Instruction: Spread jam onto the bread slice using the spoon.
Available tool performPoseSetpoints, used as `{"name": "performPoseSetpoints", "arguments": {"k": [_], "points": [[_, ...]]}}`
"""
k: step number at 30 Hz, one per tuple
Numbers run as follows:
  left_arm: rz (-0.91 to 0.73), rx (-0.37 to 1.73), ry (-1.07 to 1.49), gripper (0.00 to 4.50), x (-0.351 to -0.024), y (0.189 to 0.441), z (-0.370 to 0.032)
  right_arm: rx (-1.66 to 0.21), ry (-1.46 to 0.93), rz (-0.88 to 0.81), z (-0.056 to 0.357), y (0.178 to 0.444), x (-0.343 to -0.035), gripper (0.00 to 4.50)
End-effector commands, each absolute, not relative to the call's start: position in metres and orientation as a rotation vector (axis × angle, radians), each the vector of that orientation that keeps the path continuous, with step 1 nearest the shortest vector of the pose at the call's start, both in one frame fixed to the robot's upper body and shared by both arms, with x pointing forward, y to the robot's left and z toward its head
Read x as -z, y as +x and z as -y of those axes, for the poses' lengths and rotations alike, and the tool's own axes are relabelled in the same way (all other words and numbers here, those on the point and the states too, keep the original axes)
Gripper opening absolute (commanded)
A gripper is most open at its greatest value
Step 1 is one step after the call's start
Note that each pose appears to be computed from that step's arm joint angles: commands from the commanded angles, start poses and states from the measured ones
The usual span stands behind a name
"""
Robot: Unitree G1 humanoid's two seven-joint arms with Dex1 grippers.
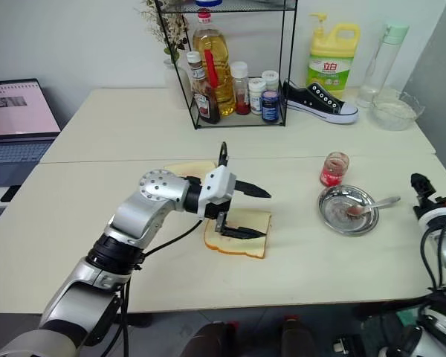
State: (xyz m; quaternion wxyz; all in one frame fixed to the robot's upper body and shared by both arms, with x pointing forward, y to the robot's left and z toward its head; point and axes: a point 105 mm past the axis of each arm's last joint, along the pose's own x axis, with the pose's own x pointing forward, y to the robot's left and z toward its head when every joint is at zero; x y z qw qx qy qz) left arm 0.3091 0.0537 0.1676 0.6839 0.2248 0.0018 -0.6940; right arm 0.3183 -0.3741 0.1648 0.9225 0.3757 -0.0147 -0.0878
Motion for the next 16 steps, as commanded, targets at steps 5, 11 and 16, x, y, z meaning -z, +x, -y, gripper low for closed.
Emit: {"name": "performPoseSetpoints", "arguments": {"k": [5, 11, 16], "points": [[-0.060, 1.408, 0.540, 4.50, -0.192, 0.317, -0.119, -0.309, 0.175, -0.090, 0.298, 0.309, -0.221, 4.49], [-0.195, 1.214, 0.573, 4.50, -0.211, 0.323, -0.182, -0.837, -0.186, -0.316, 0.225, 0.268, -0.213, 4.49], [-0.234, 1.171, 0.567, 4.50, -0.212, 0.311, -0.198, -0.953, -0.268, -0.392, 0.212, 0.260, -0.198, 4.49]]}}
